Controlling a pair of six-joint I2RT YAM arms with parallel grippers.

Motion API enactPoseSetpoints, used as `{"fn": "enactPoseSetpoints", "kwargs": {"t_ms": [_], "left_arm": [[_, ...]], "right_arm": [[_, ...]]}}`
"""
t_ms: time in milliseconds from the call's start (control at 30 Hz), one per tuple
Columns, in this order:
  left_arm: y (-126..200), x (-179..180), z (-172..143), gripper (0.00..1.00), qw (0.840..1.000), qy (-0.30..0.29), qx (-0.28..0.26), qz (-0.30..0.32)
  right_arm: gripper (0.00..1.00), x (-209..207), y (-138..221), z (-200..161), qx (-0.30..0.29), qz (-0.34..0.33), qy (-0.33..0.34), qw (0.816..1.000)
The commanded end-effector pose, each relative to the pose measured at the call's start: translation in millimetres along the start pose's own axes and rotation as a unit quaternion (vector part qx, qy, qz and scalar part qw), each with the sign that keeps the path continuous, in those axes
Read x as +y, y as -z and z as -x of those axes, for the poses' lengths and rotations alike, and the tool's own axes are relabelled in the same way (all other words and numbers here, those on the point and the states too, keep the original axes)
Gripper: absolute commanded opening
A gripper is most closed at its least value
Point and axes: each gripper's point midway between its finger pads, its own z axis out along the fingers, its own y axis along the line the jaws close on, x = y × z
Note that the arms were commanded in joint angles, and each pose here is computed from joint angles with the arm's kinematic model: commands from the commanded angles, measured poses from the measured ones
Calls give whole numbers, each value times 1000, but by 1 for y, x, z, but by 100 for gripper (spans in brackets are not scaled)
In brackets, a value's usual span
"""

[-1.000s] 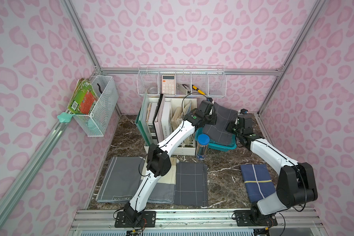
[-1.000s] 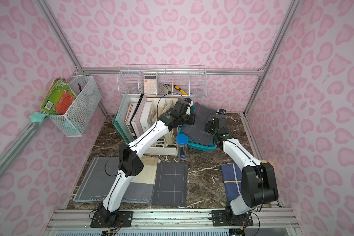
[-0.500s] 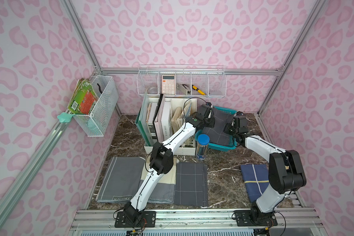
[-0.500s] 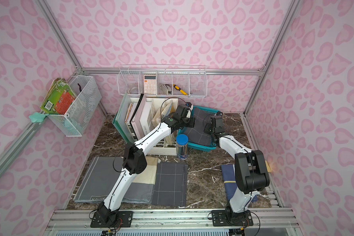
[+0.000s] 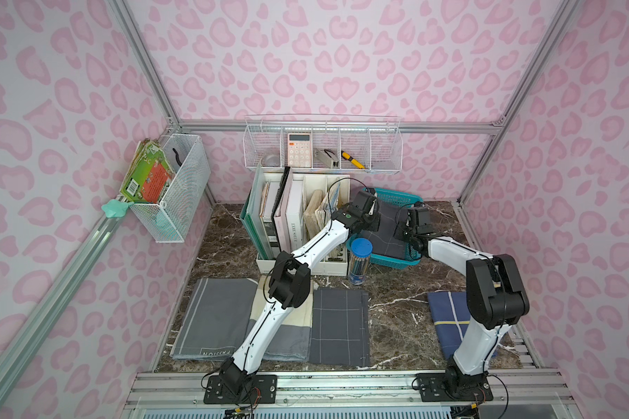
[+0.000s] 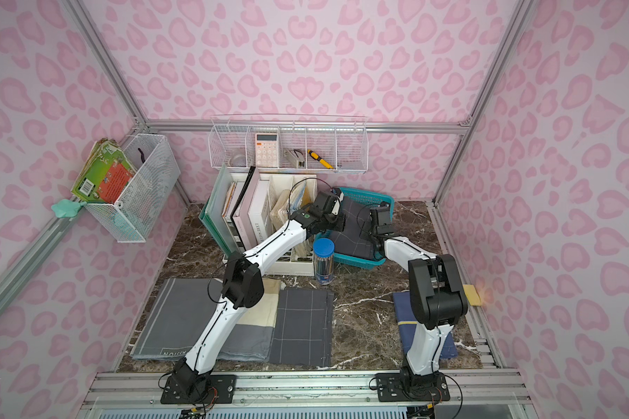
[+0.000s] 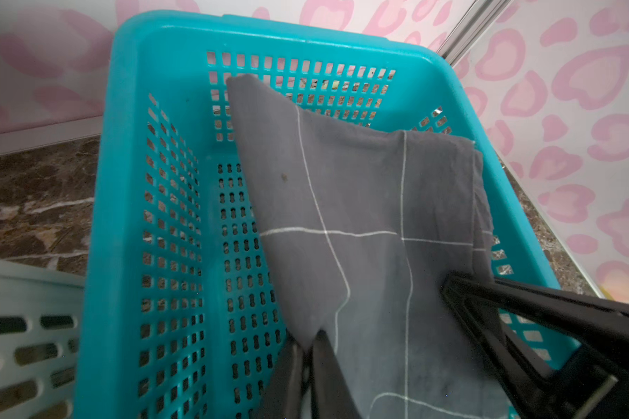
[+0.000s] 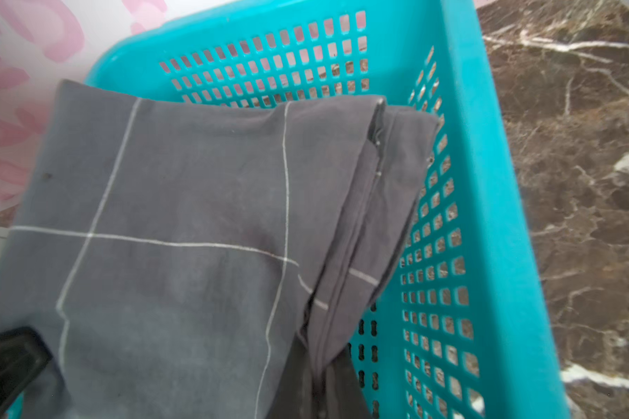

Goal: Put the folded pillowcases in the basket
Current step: Place the pillowcase in the basket.

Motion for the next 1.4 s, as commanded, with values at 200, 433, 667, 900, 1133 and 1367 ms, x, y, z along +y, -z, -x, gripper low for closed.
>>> {"fn": "enactPoseSetpoints", "kwargs": {"t_ms": [200,433,667,900,1133,1367], "left_arm": [[19,-11,29,51,999,-8,-38,-13],[50,-29,52,53,998,-15,-60,-28],[72,-48,64,55,996,-25,-74,-39],[97,-58,72,58,995,-28,-80,-43],[126,-69,76,59,995,-31,-85,-49],[159,-86,77,60,993,-36,-93,-61]], "right_arm": [[0,0,-22,-12,22,1,0,1000],[0,-8,-28,-21,37,-21,-11,999],[0,-4,-43,-29,59,-17,-11,998],[3,-11,-46,-32,72,-40,-9,997],[44,-31,-31,-23,66,-56,-22,996],[54,-53,-19,-5,49,-77,-27,995]]}}
